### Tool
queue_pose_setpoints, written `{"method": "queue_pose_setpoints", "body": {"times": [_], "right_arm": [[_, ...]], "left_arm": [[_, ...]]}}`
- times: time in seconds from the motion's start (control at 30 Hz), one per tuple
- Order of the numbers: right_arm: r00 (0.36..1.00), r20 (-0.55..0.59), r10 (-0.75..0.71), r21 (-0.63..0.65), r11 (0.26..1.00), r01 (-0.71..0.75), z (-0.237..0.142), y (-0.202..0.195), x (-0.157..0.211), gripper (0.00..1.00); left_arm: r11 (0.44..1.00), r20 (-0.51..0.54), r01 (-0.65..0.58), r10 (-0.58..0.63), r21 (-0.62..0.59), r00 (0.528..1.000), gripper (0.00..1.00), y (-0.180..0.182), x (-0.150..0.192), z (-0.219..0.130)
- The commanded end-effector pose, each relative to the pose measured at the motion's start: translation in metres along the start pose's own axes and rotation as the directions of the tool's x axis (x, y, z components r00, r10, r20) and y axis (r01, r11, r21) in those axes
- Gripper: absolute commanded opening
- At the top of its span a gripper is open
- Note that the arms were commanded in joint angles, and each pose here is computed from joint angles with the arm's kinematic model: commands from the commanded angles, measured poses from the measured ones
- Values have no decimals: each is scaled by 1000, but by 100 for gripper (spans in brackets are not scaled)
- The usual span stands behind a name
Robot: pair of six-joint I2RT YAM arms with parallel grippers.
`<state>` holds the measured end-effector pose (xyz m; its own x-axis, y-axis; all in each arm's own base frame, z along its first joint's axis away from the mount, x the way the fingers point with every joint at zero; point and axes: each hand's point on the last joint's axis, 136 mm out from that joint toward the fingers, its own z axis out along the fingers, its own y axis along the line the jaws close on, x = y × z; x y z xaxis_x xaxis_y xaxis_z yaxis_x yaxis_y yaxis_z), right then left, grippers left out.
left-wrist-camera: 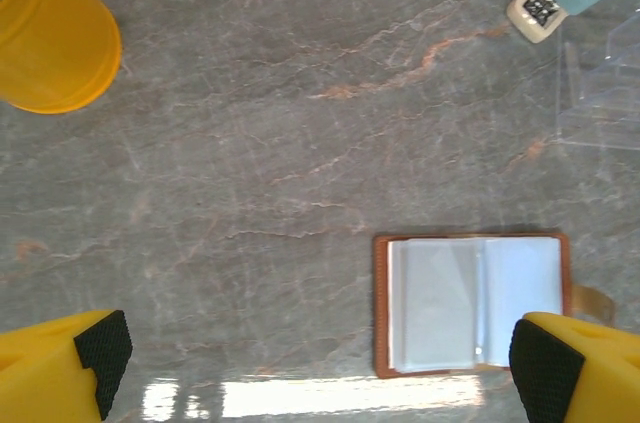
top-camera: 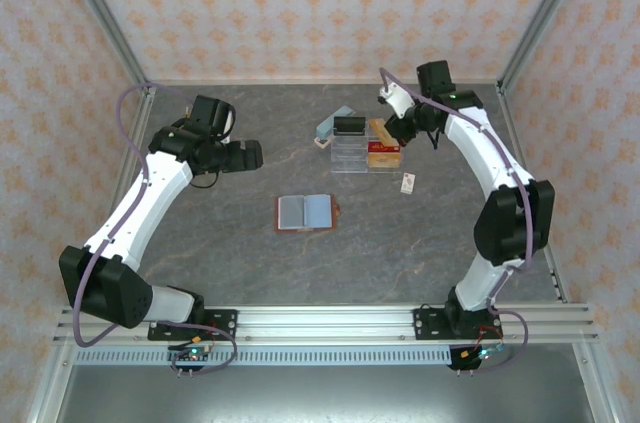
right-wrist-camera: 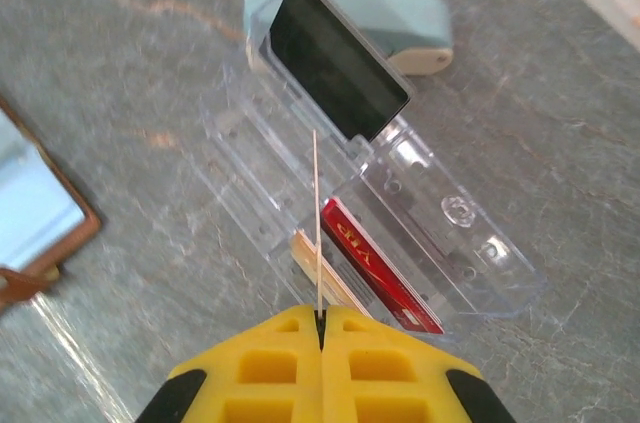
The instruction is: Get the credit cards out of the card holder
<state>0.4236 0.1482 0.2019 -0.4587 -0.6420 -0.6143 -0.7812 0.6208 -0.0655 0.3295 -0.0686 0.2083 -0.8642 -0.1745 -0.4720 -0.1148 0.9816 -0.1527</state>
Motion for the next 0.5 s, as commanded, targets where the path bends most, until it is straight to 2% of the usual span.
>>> {"method": "queue_pose_setpoints", "body": {"times": [0.0, 0.23, 0.47], "right_arm": [[985, -68, -157, -52, 987, 154, -2, 3, 13, 0], [949, -128, -287, -139, 953, 270, -5, 14, 29, 0], [928, -114, -356, -174, 926, 334, -5, 14, 20, 0]], "left_arm": [[995, -2, -69, 69, -69, 998, 100, 12, -3, -4], [998, -23, -59, 59, -9, 998, 100, 2, 4, 9], [998, -54, -56, 57, 17, 997, 100, -1, 13, 15]]}}
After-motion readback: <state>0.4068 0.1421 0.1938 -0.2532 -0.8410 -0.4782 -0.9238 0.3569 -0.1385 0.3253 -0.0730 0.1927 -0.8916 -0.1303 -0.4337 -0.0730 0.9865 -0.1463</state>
